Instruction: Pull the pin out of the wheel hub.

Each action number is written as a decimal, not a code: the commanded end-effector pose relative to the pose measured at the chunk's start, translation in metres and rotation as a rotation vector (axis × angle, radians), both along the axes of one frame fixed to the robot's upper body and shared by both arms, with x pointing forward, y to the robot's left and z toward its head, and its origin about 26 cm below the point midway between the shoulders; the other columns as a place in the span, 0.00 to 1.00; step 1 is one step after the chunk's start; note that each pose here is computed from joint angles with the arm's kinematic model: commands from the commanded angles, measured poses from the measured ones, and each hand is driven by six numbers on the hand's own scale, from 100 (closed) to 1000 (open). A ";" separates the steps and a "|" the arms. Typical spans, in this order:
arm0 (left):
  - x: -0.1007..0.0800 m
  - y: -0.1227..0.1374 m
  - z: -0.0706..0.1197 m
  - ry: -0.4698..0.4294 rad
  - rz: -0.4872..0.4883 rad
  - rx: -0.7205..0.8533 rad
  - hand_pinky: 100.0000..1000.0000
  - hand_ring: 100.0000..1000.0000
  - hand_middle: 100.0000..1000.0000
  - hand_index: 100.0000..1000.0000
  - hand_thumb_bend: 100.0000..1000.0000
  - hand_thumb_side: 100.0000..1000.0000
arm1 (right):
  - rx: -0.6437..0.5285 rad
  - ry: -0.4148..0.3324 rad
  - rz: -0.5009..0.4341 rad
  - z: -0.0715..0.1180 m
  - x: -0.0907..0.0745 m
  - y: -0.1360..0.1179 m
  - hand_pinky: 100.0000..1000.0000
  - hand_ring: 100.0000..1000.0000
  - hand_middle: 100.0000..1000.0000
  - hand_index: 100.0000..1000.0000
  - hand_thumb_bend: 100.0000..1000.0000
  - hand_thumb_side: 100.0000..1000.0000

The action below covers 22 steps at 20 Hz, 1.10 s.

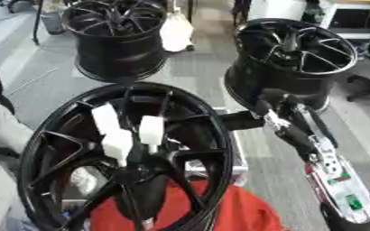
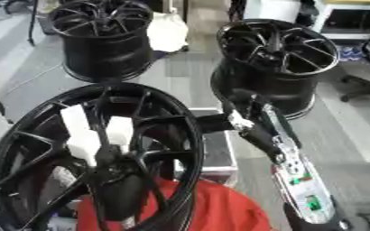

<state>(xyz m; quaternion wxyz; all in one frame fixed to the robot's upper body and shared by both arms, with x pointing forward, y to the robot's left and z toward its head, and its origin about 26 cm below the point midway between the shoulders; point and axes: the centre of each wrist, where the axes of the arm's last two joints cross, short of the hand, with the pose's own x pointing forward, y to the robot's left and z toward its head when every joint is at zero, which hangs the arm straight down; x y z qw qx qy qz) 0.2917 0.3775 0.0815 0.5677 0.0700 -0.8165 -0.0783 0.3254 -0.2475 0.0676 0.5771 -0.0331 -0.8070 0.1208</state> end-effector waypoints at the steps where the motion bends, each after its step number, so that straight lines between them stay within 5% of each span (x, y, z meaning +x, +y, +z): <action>1: 0.002 0.000 0.010 -0.026 -0.004 0.019 0.60 0.54 0.58 0.78 0.00 0.70 | -0.010 -0.040 0.005 0.012 0.002 -0.001 0.61 0.61 0.70 0.79 0.27 0.42; 22: 0.001 -0.005 0.008 -0.015 -0.032 0.028 0.60 0.54 0.59 0.78 0.00 0.70 | -0.051 -0.067 0.051 0.024 0.007 0.001 0.62 0.62 0.71 0.80 0.23 0.35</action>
